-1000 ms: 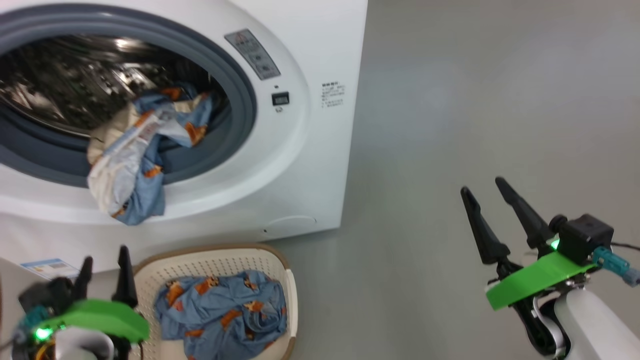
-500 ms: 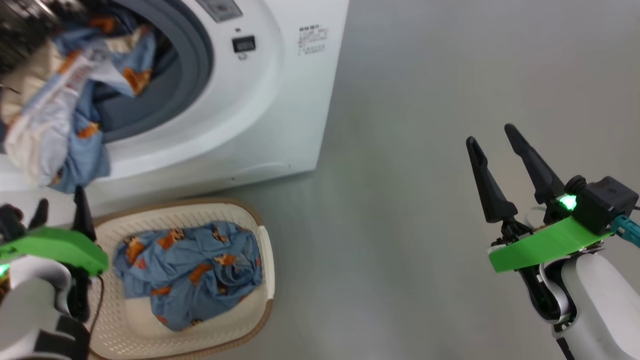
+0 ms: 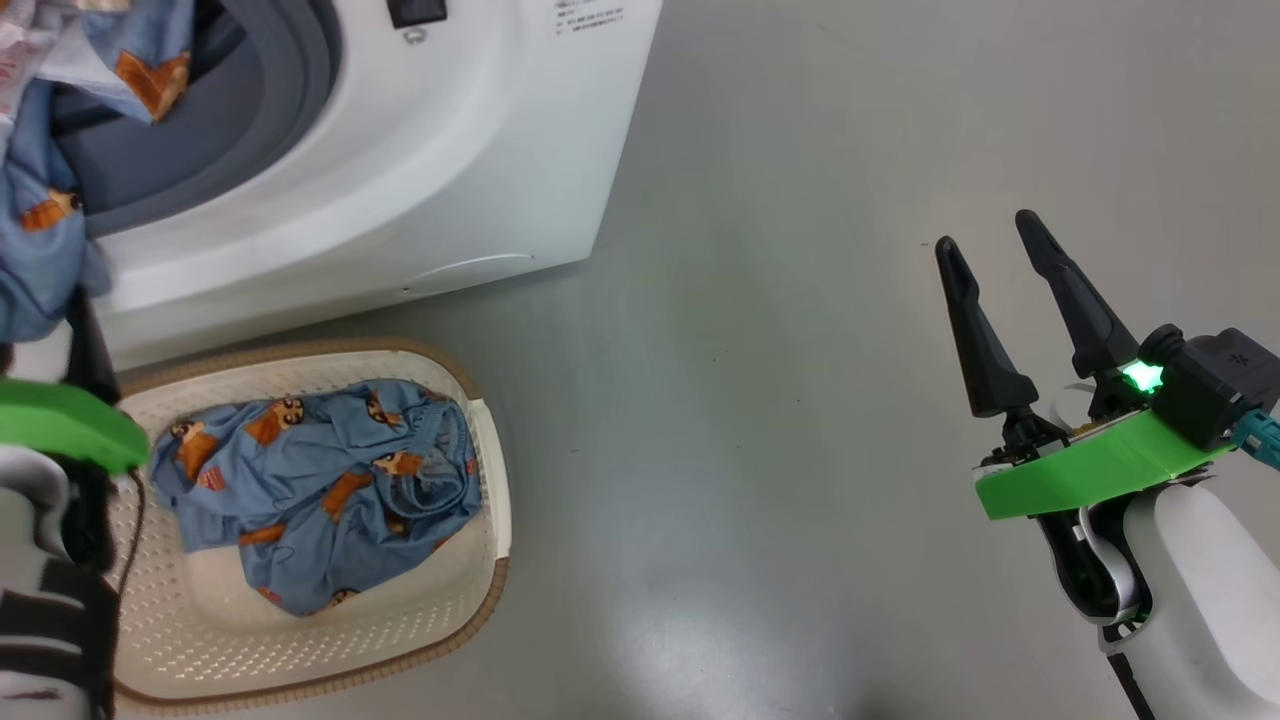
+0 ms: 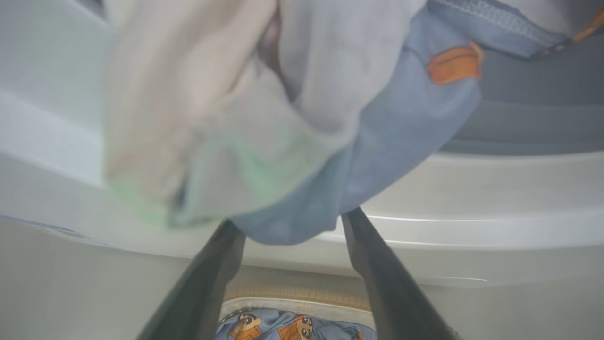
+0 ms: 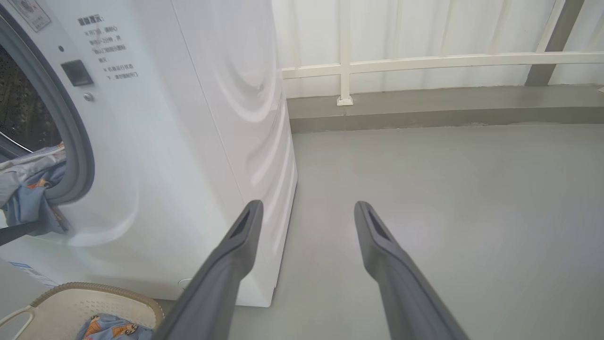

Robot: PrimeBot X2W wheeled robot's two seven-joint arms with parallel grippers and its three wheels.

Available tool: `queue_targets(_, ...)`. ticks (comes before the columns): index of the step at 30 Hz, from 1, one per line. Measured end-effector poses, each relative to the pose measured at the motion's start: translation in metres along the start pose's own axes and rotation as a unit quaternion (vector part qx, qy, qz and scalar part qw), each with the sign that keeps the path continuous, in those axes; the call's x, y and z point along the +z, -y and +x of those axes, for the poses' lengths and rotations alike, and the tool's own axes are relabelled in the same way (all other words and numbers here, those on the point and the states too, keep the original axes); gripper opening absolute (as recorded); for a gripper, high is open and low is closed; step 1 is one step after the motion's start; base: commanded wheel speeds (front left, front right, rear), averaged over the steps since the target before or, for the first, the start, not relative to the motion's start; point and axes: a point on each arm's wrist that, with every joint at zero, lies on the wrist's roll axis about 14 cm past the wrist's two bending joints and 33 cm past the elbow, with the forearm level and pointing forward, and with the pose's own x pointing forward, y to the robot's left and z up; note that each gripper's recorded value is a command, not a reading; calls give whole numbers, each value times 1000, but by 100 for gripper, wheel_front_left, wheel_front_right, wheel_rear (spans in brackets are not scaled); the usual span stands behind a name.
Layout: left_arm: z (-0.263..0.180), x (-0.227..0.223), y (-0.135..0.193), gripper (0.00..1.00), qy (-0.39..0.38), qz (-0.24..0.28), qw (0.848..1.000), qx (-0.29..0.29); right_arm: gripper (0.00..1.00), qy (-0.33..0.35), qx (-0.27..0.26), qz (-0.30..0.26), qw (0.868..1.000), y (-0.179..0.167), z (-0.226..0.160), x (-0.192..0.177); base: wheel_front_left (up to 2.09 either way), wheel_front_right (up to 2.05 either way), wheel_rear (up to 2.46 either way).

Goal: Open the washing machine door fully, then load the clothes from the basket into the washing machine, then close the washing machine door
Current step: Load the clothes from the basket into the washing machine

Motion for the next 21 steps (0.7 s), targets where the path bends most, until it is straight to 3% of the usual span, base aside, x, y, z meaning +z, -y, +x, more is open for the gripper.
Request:
queue_targets(6, 2, 32, 2, 100, 57, 5, 998, -5, 100, -1, 3, 4, 1000, -3, 3, -2, 0, 0, 0)
queue_targets(7, 1, 35, 2, 94, 63, 6, 998, -5, 100, -1, 4, 4, 1000, -3, 3, -2, 0, 0, 0)
queue_targets(8, 0, 36, 3, 0, 65, 6, 998, -6, 100, -1, 4, 4, 1000, -4, 4, -2, 0, 0, 0)
queue_targets(21, -23, 53, 21, 0, 104, 28, 993, -39, 100, 8, 18, 10, 1000, -16, 4, 5, 0, 0, 0)
